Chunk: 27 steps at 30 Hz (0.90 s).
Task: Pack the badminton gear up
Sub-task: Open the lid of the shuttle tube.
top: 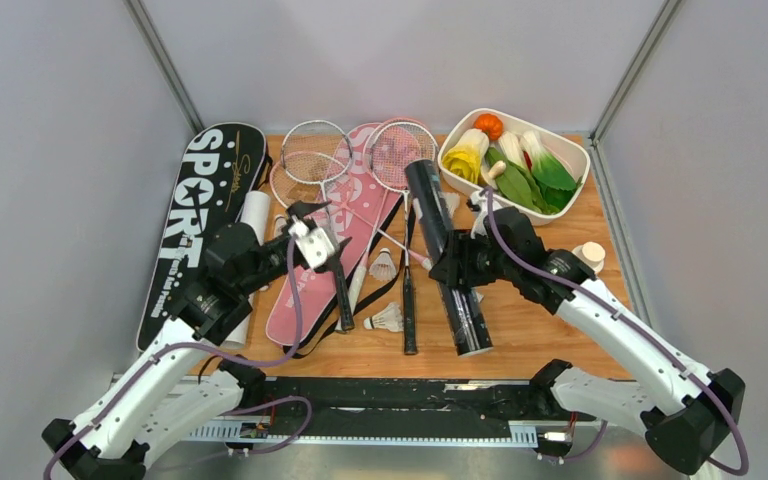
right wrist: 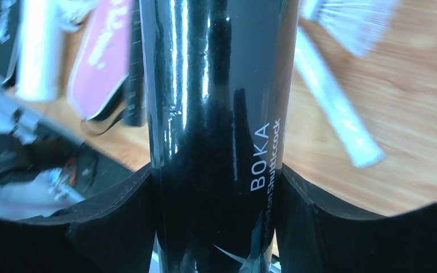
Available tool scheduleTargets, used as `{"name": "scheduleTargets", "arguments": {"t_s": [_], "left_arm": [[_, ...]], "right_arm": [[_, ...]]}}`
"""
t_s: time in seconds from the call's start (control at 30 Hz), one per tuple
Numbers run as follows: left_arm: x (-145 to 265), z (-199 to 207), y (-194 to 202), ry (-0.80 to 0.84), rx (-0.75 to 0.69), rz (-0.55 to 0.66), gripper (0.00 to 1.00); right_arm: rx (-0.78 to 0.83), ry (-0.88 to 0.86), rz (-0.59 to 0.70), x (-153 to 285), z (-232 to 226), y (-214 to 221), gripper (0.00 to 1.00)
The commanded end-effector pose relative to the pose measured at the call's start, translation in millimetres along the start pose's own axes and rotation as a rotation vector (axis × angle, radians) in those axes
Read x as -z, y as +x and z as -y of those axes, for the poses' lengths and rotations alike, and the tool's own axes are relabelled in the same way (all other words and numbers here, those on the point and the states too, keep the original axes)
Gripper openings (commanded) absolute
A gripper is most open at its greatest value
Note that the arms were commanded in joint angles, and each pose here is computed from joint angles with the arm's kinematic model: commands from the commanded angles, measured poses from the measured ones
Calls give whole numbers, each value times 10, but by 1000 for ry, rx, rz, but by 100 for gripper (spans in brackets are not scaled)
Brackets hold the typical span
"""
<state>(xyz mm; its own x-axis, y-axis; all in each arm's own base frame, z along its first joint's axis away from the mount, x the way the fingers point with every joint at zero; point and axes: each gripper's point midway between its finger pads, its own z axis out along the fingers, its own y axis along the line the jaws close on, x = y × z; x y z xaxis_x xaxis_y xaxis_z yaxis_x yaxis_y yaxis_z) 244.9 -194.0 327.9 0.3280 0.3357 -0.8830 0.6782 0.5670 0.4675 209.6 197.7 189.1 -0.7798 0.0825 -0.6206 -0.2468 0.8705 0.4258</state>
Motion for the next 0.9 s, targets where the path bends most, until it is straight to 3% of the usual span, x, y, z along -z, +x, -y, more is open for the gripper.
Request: {"name": "scheduleTargets", "arguments": {"t_s": [0.0, 0.07, 0.23, 0.4, 0.67, 0.87], "left_arm": [[24, 322, -223, 164, -508, 189, 79], [76, 457, -349, 198, -593, 266, 78], [146, 943, -420, 380, -673, 266, 78], [40, 1127, -114, 460, -781, 51, 79], [-58, 1429, 123, 637, -770, -80, 80], [-114, 1434, 320, 646, -777, -170, 81]], "right_arm": [[164, -403, -49, 220, -775, -114, 47], [163, -495, -112, 266, -911, -14, 47], [133, -647, -297, 282, -1099, 238, 46], [122, -690, -371, 249, -1149, 317, 44], [146, -715, -415, 235, -1218, 410, 43], [159, -736, -445, 277, -1283, 504, 42]]}}
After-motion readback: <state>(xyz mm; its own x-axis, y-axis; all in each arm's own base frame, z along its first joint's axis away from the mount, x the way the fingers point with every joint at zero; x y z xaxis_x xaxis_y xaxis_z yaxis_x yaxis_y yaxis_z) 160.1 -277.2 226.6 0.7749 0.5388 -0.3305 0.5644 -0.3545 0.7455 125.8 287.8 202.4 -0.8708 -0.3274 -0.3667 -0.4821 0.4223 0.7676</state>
